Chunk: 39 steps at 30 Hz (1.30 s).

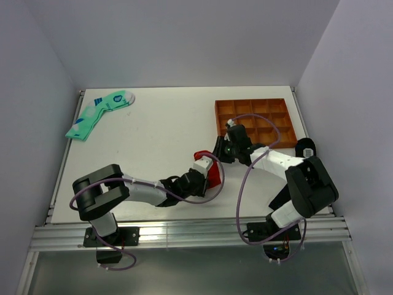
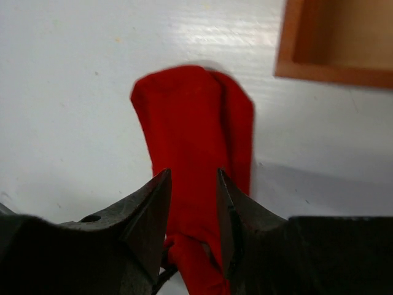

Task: Roll the socks
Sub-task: Roll the sock at the center of the board.

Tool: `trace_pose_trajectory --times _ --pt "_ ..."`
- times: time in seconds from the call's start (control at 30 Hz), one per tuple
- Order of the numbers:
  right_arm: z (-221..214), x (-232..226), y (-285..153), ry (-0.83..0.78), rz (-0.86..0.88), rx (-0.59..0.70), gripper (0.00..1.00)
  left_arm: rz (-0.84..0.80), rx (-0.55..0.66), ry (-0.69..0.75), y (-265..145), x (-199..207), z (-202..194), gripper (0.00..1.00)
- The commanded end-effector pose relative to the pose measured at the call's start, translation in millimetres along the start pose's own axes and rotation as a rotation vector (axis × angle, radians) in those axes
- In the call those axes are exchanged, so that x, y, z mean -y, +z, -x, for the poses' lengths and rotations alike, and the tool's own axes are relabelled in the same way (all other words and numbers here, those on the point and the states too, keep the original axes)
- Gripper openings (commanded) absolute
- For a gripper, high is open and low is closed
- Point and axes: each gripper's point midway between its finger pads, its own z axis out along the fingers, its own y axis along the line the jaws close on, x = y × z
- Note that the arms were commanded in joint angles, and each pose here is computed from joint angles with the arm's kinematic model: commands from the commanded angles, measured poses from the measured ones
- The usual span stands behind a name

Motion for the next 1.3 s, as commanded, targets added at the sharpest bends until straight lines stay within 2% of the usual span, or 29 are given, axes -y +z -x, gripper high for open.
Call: trace_pose_trajectory --times 0.0,0.4,0.5,0.57,0.67,0.8,0.97,1.07,1.13,1.27 --pt "11.2 12.4 -11.8 0.059 -0.026 0.09 0.43 0.087 -0.321 0.085 -20.5 -36.3 -84.4 0.0" --pt "4.4 16.7 0.2 0.134 0.032 0.05 0.4 0.138 -0.448 0.075 -34.2 -45.6 -79.5 0.0" --pt "-0.9 27.3 4.2 0.154 -0.021 0.032 0.3 0.15 -0.462 0.074 -34.0 -46.6 -75.6 0.0" --pt "-2.1 31.4 5.3 0.157 -0.043 0.029 0.27 0.149 -0.466 0.075 -33.4 -45.6 -75.0 0.0" --pt "-5.0 40.8 8.7 0.154 -0.083 0.024 0.28 0.151 -0.47 0.081 -33.3 -46.1 -75.1 0.0" --pt "-7.3 37.9 17.4 0.142 -0.061 0.005 0.37 0.141 -0.469 0.075 -33.8 -44.3 -75.2 0.0" --pt "-19.0 32.2 33.1 0.125 -0.047 -0.05 0.4 0.128 -0.467 0.065 -33.6 -41.2 -74.6 0.0" --pt "-17.9 21.7 42.5 0.11 -0.016 -0.065 0.36 0.133 -0.479 0.069 -33.5 -41.8 -76.3 0.0" --pt "-19.8 14.8 47.6 0.093 -0.008 -0.079 0.3 0.142 -0.486 0.069 -33.0 -42.6 -76.5 0.0" --pt "-21.5 -4.0 60.8 0.067 0.037 -0.112 0.27 0.166 -0.52 0.063 -34.7 -46.9 -78.7 0.0"
